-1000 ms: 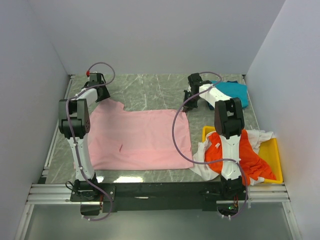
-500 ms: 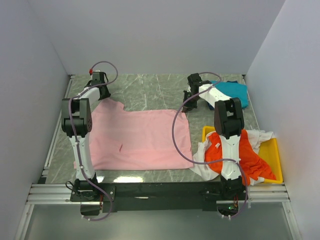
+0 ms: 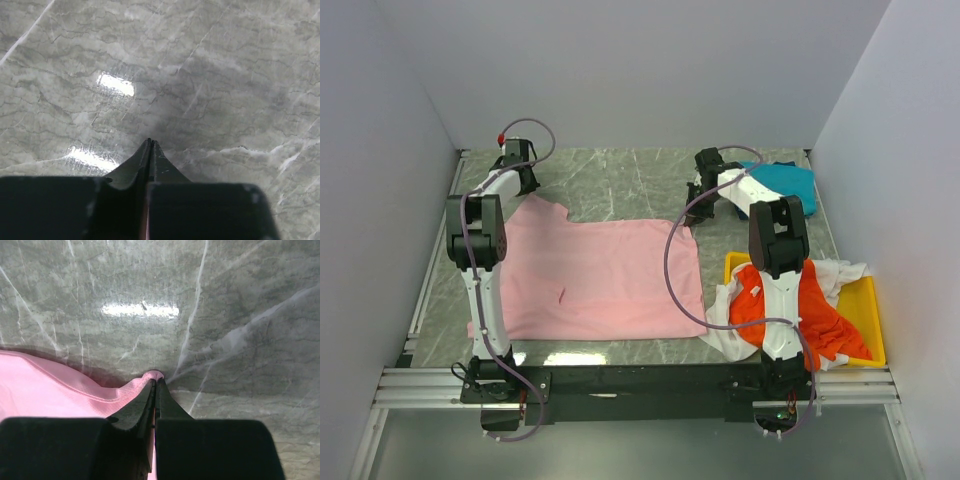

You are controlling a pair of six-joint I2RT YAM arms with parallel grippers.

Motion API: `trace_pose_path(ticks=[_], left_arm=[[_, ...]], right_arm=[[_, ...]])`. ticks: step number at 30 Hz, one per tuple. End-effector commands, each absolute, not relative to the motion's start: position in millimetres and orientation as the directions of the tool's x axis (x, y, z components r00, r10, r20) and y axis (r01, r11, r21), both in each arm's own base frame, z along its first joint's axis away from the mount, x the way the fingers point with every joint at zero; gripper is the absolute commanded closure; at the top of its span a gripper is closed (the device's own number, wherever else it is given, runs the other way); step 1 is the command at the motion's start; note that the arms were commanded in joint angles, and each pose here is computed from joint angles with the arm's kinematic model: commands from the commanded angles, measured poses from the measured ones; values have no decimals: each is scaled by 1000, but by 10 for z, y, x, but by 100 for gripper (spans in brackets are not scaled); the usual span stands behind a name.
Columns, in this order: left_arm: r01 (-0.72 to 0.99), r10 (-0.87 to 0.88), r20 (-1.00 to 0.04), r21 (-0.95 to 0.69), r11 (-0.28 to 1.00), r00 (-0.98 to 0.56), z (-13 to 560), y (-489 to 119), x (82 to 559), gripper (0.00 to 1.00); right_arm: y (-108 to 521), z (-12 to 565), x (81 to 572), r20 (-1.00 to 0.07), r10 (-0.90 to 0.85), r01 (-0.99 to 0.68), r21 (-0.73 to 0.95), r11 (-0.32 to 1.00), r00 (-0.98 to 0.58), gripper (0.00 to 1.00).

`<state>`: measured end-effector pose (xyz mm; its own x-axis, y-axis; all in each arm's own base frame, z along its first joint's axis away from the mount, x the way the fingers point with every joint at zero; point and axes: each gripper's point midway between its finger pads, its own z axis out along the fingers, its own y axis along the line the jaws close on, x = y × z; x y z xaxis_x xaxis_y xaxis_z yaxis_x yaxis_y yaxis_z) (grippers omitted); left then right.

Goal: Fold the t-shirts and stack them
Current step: Fold the tshirt

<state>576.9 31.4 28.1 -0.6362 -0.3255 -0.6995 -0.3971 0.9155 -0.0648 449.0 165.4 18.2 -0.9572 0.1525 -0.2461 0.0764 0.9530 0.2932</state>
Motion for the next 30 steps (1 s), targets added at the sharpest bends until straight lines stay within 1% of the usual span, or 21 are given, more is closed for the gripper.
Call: trace_pose_path(ticks=[1, 9, 18, 25, 30], left_arm=[[-392, -319, -632, -25, 919, -706, 23, 301, 5570, 99], [-381, -342, -638, -81, 921, -690, 184, 215, 5542, 100], [-377, -397, -695, -193, 906, -599, 709, 120, 5648, 100], [-396, -404, -739, -201, 896, -539, 1046, 183, 5551, 100], [-398, -413, -755, -219, 891, -509, 1184, 199, 5533, 100]], right_arm=[[1642, 175, 4295, -200, 136, 81, 262, 962, -970, 100], [1667, 175, 4306, -195, 141, 85, 272, 958, -971, 100], [1688, 251, 4335, -207, 142, 80, 280, 957, -968, 100], [1696, 318, 4362, -218, 146, 79, 286, 955, -965, 100], [1676, 403, 4413, -238, 163, 92, 283, 955, -958, 100]])
